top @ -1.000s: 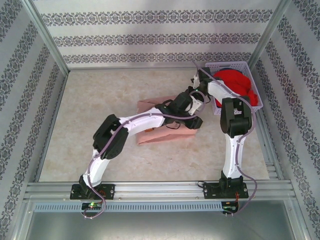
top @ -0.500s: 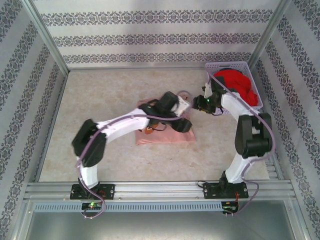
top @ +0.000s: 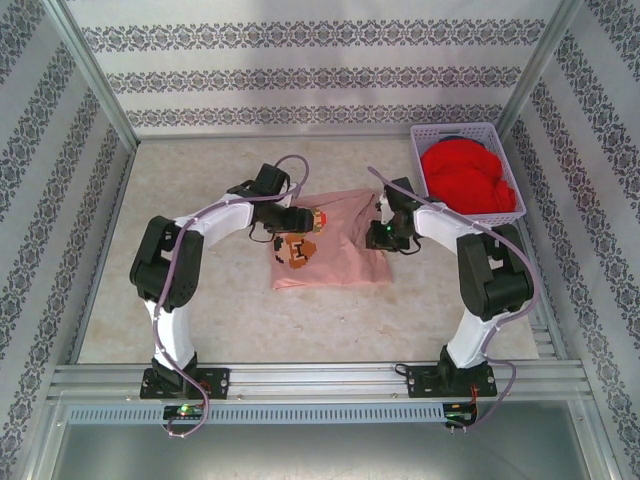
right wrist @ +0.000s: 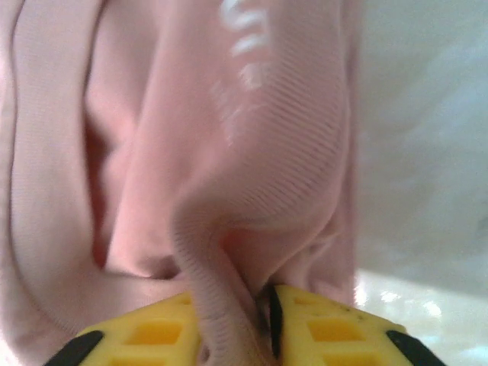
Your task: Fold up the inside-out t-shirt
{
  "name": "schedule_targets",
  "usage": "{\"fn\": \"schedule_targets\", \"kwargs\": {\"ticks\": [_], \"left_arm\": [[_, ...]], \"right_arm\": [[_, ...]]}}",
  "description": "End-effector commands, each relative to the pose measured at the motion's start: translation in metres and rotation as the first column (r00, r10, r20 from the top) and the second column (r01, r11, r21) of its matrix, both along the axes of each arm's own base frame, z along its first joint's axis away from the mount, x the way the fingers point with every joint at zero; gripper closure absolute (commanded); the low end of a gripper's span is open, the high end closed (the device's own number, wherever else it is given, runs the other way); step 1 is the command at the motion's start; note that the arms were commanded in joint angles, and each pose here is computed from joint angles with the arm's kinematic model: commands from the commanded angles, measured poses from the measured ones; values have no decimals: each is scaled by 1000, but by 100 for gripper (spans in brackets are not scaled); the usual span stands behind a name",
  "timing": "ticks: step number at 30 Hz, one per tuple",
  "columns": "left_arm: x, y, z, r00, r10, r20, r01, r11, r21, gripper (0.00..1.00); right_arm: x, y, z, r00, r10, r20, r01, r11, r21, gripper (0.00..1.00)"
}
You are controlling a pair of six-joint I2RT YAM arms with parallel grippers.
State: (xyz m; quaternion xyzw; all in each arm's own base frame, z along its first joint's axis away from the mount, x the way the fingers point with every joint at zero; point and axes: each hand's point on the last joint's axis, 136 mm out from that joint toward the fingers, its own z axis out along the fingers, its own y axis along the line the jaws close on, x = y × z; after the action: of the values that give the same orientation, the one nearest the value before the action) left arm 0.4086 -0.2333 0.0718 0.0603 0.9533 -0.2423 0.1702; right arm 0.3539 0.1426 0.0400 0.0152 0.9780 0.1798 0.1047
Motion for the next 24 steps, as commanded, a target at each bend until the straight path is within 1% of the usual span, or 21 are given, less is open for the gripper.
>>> {"fn": "schedule_targets", "kwargs": {"ticks": [1, 3, 7, 10, 12, 16, 18, 20, 22, 24], "left_arm": [[0, 2, -8, 1000, -15, -24, 16, 999, 29, 32], [-4, 7, -22, 999, -12, -51, 15, 998, 63, 32], [-16, 15, -40, 996, -3, -90, 12, 995, 95, 32], [-24, 14, -39, 995, 7, -103, 1, 998, 71, 32], [-26, 14, -28, 996, 17, -83, -13, 999, 52, 32], [-14, 19, 13, 998, 45, 48, -47, 998, 42, 30], [-3, 19, 26, 994, 53, 98, -56, 998, 29, 25], [8, 14, 31, 994, 39, 99, -39, 999, -5, 25], [21, 5, 26, 997, 20, 76, -18, 999, -32, 25], [32, -3, 18, 998, 5, 55, -3, 999, -39, 25]], "right_arm": [[25, -33, -4, 997, -75, 11, 76, 995, -68, 75], [28, -41, -9, 996, -85, -17, 84, 993, -84, 73], [28, -51, 1, 997, -81, -13, 79, 988, -130, 59], [22, -54, 23, 997, -75, 19, 77, 987, -138, 51], [12, -45, 37, 997, -58, 43, 62, 992, -114, 47], [-17, -25, 52, 998, -21, 59, 27, 994, -106, 45], [-29, -9, 50, 999, -24, 46, 26, 998, -54, 45], [-37, 7, 44, 999, -33, 30, 33, 999, 16, 46], [-40, 17, 33, 998, -59, 11, 58, 996, 65, 48], [-38, 19, 23, 997, -82, -4, 82, 993, 84, 49]]}}
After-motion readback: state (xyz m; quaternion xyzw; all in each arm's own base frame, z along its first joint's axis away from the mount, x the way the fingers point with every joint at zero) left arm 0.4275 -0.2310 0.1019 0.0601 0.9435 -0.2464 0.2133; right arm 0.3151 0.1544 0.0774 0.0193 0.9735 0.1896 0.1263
